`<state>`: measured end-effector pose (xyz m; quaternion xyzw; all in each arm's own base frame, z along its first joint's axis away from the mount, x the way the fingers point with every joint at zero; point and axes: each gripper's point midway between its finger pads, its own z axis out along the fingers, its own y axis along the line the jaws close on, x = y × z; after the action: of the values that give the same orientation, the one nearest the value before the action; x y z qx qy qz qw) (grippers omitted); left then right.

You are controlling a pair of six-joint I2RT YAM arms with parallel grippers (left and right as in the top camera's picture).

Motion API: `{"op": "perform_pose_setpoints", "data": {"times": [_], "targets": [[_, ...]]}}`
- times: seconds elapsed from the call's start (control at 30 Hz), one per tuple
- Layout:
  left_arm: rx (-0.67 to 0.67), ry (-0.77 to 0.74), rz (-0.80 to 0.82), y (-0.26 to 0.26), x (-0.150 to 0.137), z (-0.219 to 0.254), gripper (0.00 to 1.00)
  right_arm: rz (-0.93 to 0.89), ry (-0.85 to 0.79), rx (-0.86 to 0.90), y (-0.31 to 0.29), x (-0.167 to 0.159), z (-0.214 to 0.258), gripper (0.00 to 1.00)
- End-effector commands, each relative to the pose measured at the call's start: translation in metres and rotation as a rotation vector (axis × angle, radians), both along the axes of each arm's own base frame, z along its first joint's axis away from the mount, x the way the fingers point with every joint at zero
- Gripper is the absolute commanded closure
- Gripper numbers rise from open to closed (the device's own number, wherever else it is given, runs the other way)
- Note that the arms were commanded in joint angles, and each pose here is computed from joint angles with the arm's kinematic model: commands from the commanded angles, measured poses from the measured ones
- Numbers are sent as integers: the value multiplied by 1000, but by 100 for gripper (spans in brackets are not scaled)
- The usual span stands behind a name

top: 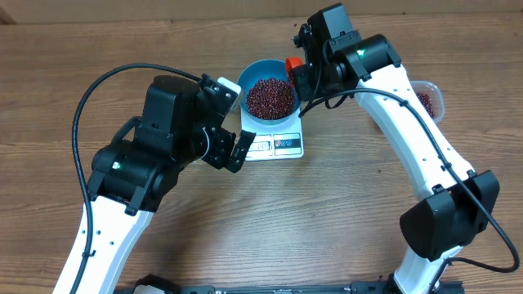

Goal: Scoop item into bowl and weigh 150g on scale
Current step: 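Tilt the scoop slowly to trickle beans into the blue bowl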

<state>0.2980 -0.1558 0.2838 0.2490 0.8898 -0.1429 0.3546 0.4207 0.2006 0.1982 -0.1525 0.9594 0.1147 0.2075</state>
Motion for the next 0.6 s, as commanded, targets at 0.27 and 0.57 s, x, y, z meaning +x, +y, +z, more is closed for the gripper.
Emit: {"op": "perform_pose_setpoints", "data": {"times": [0.27,0.57], "targets": [[-4,-14,14,2,3,6,0,89,-155,-12,5,13,35,96],[-4,-13,14,2,3,6,0,89,-160,-11,5,14,36,96]]}}
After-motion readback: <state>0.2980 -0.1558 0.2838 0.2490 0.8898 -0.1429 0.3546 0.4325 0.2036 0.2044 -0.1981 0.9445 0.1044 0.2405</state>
